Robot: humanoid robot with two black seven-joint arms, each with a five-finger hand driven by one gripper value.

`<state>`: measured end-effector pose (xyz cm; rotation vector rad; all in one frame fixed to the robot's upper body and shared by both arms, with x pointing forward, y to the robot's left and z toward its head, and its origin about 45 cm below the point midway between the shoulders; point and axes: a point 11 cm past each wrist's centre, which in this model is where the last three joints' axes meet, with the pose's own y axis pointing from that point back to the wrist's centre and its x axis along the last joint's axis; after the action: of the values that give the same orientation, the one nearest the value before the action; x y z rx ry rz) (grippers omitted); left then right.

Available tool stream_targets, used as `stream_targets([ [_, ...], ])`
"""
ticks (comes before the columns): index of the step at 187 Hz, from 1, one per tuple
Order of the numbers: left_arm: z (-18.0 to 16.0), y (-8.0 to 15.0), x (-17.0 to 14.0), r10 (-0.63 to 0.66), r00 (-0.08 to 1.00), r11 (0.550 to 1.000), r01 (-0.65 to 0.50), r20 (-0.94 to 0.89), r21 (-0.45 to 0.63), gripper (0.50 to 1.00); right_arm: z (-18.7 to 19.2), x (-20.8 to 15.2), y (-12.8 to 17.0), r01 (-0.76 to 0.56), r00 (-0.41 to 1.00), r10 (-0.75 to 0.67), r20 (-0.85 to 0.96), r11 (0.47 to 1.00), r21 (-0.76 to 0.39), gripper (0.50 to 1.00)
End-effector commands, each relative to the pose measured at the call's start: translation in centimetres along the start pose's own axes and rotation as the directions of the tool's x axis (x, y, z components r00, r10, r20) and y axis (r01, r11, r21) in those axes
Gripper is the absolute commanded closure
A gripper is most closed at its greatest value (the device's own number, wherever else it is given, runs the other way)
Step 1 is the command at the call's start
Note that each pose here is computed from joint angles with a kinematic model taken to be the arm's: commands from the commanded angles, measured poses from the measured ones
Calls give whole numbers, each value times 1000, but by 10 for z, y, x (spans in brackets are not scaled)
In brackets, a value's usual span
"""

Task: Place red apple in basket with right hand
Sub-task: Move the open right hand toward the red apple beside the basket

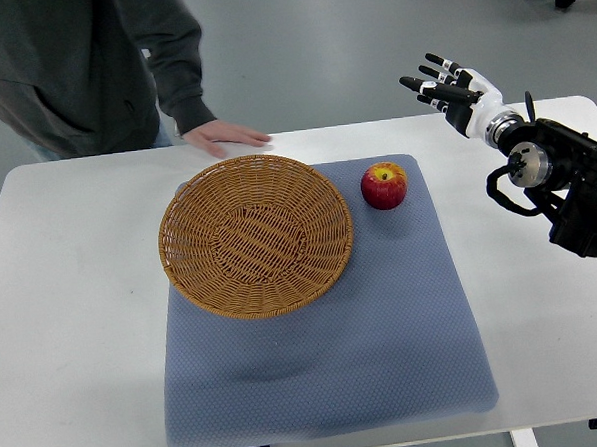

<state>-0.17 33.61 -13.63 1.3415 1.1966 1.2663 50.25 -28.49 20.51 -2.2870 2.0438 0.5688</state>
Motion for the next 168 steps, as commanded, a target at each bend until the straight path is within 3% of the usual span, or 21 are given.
stream_targets([
  [1, 0, 0, 0, -1, 1000, 1000, 1, -1, -2, 500, 0, -1, 0, 9, 1000, -9, -1, 1000, -1, 579],
  [100, 0, 0, -1, -1, 1000, 1000, 1, -1, -2, 500, 2, -5, 1, 48, 995, -49, -88, 999, -21, 579],
  [168, 0, 0, -1, -3, 1000, 1000, 3, -5, -1, 500, 6, -15, 1, 126, 944, -142, -297, 989, -72, 579],
])
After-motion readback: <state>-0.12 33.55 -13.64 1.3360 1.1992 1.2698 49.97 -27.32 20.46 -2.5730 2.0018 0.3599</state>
